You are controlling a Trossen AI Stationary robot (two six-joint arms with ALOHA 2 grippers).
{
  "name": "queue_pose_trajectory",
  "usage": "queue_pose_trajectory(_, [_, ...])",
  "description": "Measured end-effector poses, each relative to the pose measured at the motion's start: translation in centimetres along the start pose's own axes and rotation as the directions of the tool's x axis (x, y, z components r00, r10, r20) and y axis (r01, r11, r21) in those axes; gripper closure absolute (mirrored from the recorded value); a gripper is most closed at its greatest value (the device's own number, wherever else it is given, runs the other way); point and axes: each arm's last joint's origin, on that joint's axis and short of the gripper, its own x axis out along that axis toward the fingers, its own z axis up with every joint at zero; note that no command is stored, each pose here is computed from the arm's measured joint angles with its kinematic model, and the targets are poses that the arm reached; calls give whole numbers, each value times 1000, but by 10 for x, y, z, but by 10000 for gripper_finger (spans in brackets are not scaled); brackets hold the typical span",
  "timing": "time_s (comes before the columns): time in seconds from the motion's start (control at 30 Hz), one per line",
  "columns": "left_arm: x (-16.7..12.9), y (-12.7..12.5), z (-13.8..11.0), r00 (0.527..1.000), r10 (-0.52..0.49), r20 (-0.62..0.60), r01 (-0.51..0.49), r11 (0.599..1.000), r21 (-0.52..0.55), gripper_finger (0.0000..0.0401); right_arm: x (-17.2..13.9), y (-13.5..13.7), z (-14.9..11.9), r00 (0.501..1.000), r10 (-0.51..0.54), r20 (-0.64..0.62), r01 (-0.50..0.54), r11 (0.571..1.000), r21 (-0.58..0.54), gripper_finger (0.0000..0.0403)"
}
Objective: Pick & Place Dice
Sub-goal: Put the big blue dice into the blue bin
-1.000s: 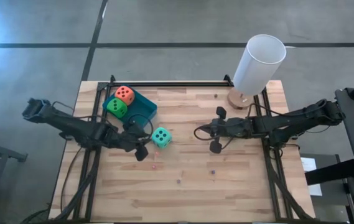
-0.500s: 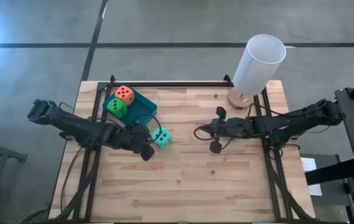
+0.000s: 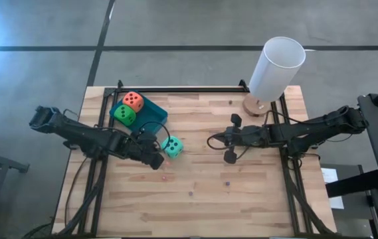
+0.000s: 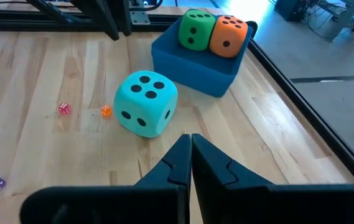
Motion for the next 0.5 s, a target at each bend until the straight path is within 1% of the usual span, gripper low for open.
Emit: queue_pose_trajectory(0.5, [1,1,1,1000,1,3,-1,1000,-10,282,0,0,0,1000,0,0,0,1000,-3,394])
